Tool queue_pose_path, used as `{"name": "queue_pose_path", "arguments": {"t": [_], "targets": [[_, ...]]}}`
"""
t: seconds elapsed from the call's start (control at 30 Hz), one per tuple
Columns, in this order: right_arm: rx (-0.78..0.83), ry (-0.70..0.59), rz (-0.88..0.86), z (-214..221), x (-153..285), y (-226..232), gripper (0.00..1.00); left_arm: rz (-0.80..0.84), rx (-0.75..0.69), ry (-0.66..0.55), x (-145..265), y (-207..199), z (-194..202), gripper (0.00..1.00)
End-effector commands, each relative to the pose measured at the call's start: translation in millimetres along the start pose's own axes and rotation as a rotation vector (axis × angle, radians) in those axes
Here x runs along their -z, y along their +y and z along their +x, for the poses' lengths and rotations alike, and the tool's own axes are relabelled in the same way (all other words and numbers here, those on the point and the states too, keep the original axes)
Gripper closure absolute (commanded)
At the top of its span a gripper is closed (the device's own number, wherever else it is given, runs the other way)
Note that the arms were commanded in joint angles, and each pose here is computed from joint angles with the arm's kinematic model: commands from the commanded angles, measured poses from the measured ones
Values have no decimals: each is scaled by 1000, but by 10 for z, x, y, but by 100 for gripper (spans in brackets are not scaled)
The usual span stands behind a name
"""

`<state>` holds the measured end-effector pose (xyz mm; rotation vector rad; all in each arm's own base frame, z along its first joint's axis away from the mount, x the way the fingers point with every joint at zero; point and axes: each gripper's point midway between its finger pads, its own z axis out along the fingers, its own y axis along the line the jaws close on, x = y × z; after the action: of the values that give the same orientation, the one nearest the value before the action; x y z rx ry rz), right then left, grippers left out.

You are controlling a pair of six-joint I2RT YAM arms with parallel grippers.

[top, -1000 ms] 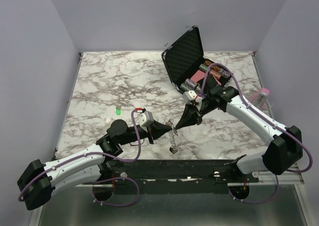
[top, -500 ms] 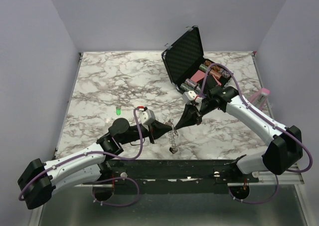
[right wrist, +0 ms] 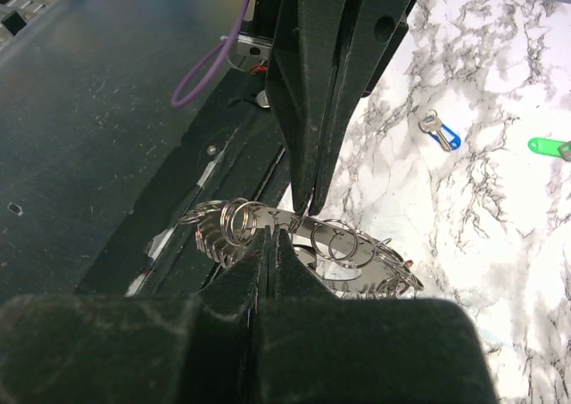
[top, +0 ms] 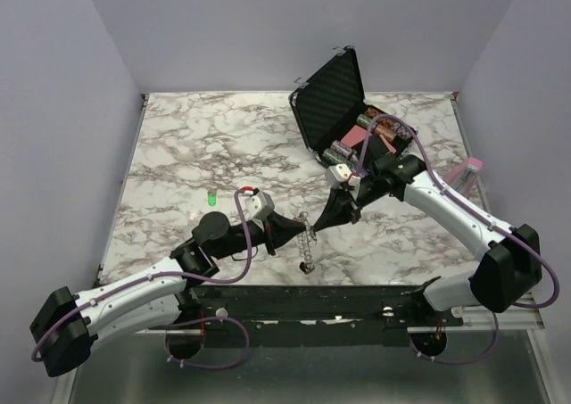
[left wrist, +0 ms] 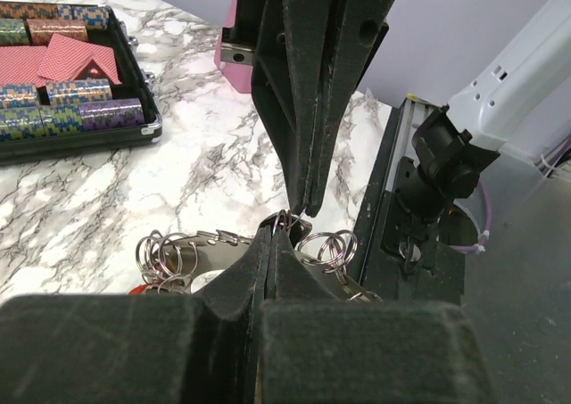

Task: Put the keys on the keyring

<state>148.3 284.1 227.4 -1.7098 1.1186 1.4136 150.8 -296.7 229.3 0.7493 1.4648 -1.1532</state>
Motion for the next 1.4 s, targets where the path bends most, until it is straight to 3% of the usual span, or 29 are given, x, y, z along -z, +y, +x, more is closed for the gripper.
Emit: {"name": "queue_pose_path", "arguments": {"t": [0.0, 0.43, 0.87, 1.37], "targets": [[-40, 10, -29, 94, -62, 88, 100, -79, 10, -151, 31, 109, -380, 100], [-44, 8, -46, 119, -105, 115, 99, -34, 29, -215, 18, 55, -396, 100], [-31, -11, -68, 32, -90, 187, 74, -31, -32, -214, 104, 62, -299, 100], [-75, -64, -33, -110, 16, 109, 68, 77, -85, -182, 126, -114, -213, 100]]}}
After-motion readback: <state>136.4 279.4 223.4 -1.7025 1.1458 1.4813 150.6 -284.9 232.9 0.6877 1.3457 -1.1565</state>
